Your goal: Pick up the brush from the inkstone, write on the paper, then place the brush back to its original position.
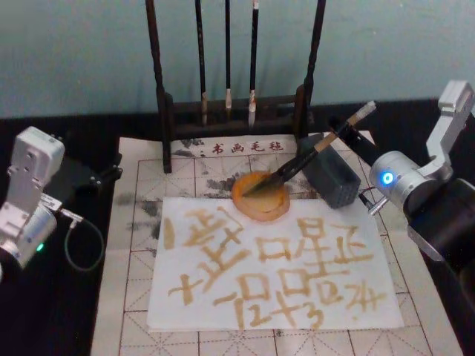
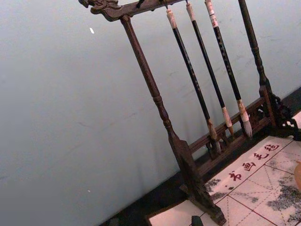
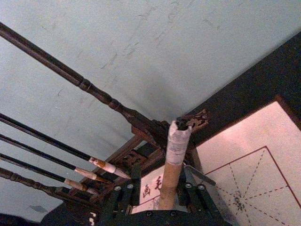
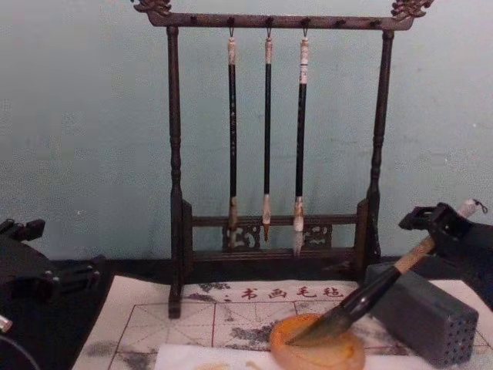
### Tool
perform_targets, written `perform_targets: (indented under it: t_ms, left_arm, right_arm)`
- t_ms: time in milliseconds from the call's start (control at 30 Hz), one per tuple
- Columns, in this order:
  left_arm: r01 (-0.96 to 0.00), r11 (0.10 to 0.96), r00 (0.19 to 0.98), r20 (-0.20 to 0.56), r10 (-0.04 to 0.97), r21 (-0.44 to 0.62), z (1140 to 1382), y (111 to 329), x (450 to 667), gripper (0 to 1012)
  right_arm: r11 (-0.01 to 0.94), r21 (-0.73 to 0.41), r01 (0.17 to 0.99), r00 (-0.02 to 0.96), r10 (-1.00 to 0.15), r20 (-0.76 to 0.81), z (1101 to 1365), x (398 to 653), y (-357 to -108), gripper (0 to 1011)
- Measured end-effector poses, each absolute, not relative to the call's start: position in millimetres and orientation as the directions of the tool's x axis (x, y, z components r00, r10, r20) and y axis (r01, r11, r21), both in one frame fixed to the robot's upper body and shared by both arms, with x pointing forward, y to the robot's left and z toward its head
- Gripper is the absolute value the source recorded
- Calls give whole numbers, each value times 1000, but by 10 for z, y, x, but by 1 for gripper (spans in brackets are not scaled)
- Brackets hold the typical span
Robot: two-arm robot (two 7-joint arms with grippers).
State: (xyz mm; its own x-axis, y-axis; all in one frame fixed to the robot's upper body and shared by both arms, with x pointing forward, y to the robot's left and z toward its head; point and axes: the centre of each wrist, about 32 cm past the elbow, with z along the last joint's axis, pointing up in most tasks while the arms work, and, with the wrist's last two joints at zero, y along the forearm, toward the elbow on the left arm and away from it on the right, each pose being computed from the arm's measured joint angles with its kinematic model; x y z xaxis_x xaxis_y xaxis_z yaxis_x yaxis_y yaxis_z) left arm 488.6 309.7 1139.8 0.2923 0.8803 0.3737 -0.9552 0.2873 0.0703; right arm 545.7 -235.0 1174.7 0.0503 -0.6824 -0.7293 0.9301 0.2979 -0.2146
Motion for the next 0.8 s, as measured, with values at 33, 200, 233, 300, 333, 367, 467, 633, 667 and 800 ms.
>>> perform_targets:
  t_ms: [33,200,233,300,333,367,467,633,667,800]
  left_arm:
    - [-955,287,292,374,880,70,11398,3097,4886,1001]
    - [-955,287,292,374,880,70,11398,3097,4886,1001]
    - [-955,287,292,374,880,70,11398,3097,4886,1001]
    - [-955,287,292,374,880,70,11398,3097,4886,1001]
    - [-955,287,292,374,880,70,11398,3097,4886,1001]
    - [-955,287,292,374,880,70,11398,3097,4886,1001]
    - [-955,287,292,374,880,70,11398,3097,4886,1001]
    - [-955,287,292,374,880,70,11398,3097,4886,1001]
    - [-955,287,292,374,880,70,11398,3097,4886,1001]
    - [-955,287,292,374,880,70,11398,3097,4886,1001]
  right_arm:
    - [298,-215,930,50,-682,-729,11747,5457,-2351,513]
    - [298,-214,930,51,-682,-729,11748,5457,-2351,653]
    - [298,-214,930,51,-682,-729,11748,5457,-2351,673]
    - [298,-214,930,51,-683,-729,11749,5457,-2351,754]
    - [298,-214,930,51,-683,-729,11749,5457,-2351,769]
    - [298,-213,930,52,-683,-729,11749,5456,-2351,789]
    - [298,-213,930,52,-683,-729,11749,5456,-2351,872]
    - [299,-213,930,52,-683,-729,11749,5456,-2351,1002]
    - [299,-213,930,52,-683,-729,11749,5456,-2350,1000]
    - [299,-213,930,52,-683,-729,11749,5456,-2350,1000]
